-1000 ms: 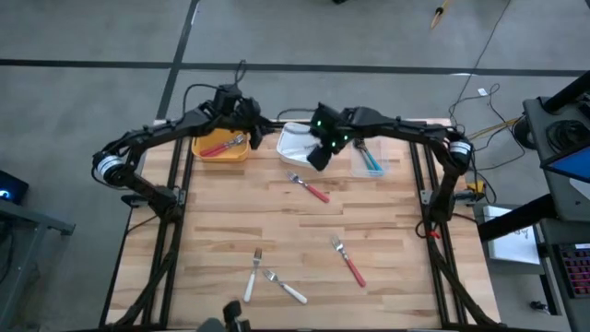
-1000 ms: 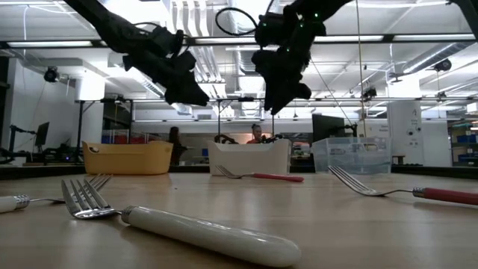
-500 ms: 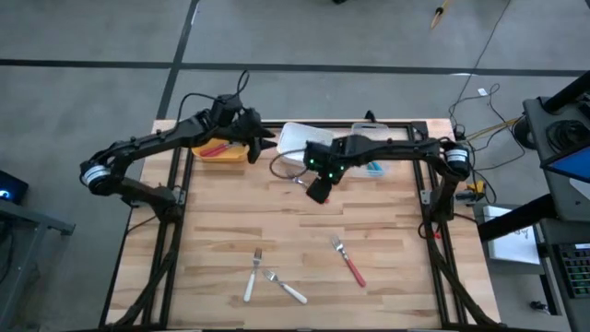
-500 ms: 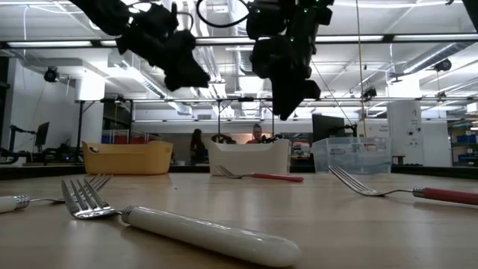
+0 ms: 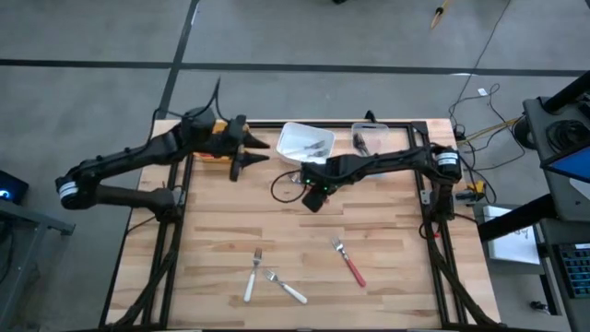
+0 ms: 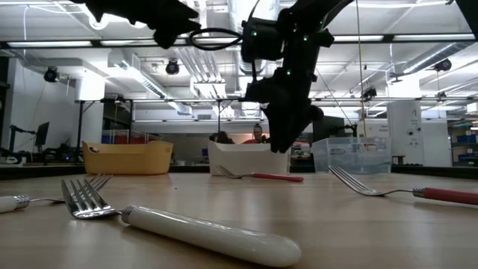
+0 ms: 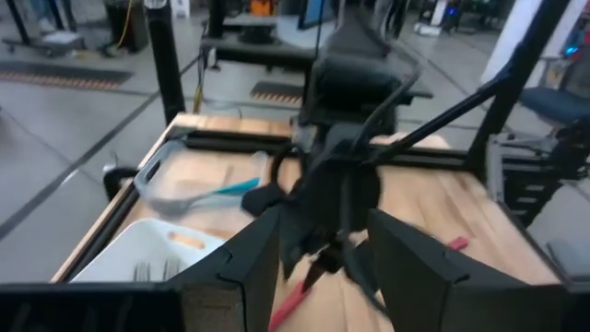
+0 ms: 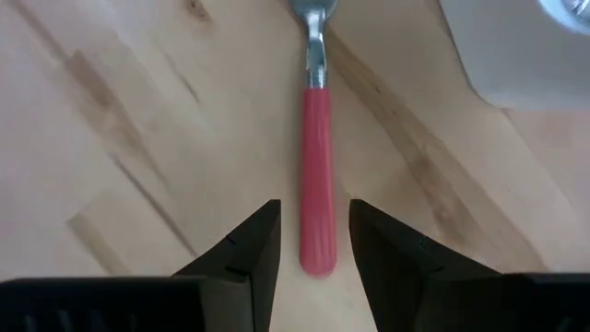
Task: Sort silverware by color (type)
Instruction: Put the pink fork into the yellow bin
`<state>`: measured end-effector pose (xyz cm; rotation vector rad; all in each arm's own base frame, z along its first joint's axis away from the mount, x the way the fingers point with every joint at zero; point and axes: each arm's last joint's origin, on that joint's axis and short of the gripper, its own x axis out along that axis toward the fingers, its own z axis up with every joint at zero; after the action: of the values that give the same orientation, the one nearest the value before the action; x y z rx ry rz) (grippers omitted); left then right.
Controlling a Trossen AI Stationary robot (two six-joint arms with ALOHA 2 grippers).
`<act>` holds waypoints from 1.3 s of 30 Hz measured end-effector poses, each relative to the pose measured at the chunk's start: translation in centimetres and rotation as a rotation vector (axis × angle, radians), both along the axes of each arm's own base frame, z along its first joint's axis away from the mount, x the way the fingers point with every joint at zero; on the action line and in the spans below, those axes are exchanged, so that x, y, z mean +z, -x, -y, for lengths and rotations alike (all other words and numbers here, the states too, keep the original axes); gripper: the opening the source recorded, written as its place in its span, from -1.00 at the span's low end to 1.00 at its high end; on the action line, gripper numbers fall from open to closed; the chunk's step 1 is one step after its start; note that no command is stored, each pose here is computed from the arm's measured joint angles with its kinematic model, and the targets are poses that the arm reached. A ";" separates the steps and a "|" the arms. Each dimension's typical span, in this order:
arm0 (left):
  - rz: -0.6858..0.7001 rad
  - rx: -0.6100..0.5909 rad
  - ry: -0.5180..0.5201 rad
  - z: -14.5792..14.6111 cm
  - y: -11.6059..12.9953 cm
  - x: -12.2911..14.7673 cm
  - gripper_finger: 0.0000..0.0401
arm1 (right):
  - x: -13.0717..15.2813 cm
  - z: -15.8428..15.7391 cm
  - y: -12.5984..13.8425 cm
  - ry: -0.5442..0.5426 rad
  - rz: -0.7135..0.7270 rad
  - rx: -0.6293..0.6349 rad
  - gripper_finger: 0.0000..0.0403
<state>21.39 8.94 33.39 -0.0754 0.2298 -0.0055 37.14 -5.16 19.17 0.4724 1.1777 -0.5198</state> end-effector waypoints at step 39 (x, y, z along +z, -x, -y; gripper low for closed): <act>0.138 0.235 -0.039 1.6 3.5 -1.9 -0.27 | -2.7 -1.4 -0.6 0.077 -0.007 0.130 -0.79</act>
<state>17.93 7.32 31.49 -0.0627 0.0818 0.2265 37.78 -3.77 16.52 0.3259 1.1827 -0.4528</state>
